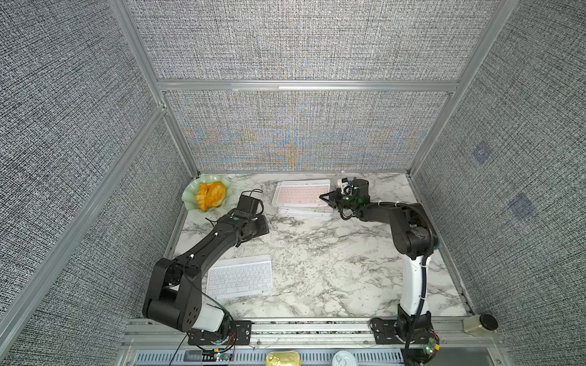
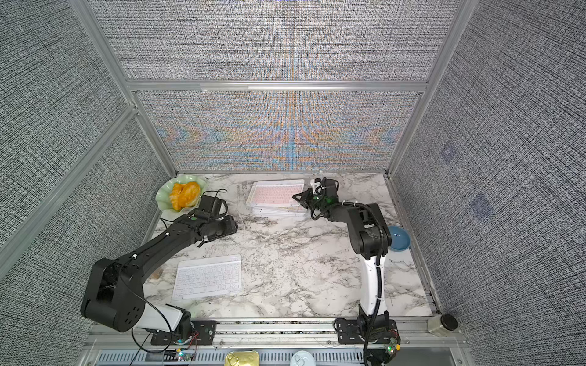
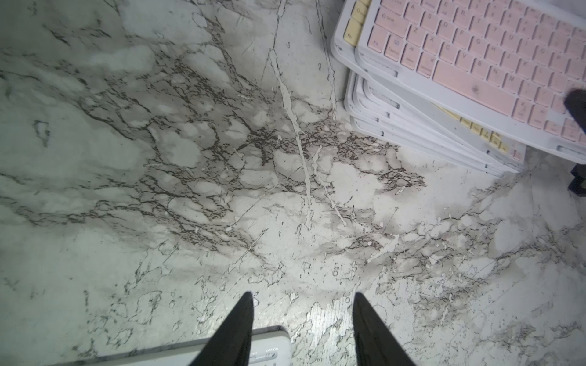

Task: Stack the numeric keypads
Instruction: Place the numeric keypad at the numeric keypad.

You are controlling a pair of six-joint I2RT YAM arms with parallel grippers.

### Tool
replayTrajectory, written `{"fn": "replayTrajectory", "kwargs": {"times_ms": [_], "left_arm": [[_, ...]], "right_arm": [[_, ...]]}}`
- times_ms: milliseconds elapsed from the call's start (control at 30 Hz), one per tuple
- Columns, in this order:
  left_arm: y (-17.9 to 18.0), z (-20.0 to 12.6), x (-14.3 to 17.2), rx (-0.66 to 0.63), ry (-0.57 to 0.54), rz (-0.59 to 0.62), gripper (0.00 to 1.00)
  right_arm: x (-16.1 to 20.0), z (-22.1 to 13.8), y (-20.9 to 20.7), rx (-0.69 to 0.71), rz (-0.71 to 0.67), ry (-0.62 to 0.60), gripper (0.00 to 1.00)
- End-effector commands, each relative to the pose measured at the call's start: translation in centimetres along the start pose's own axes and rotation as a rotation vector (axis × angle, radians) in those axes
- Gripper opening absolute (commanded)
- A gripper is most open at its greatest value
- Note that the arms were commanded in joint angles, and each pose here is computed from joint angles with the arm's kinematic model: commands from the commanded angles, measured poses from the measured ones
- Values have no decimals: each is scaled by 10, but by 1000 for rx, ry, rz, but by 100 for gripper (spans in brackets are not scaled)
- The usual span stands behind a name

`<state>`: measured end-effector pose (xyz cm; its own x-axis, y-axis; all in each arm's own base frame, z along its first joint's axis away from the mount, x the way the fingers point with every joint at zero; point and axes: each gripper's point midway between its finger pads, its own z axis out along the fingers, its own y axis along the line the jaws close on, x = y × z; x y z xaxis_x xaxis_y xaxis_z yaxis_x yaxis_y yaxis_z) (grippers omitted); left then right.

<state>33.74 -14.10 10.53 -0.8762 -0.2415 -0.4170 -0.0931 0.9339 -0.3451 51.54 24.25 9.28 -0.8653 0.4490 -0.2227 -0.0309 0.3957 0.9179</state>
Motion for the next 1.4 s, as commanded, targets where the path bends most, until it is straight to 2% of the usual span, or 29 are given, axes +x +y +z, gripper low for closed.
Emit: {"fn": "replayTrajectory", "kwargs": {"times_ms": [0,133,333,700,900,1167,1367], "left_arm": [[-1,0,0,9,1,7,52],[0,1,2,8,5,8,52],[1,2,5,10,9,8,52],[4,2,8,4,15,11,51],[6,0,13,-2,26,36,51],[8,-6,44,28,76,22,51],[7,-12,95,17,154,22,51]], "right_arm": [[-1,0,-3,-2,48,-12,13],[-2,-2,-9,11,58,-19,21],[-3,-5,-20,36,73,-31,25],[-13,-18,-30,100,74,-67,27],[-27,-36,-36,173,21,-103,28],[-38,-61,-19,215,-62,-129,29],[-15,-83,-2,198,-89,-139,30]]}}
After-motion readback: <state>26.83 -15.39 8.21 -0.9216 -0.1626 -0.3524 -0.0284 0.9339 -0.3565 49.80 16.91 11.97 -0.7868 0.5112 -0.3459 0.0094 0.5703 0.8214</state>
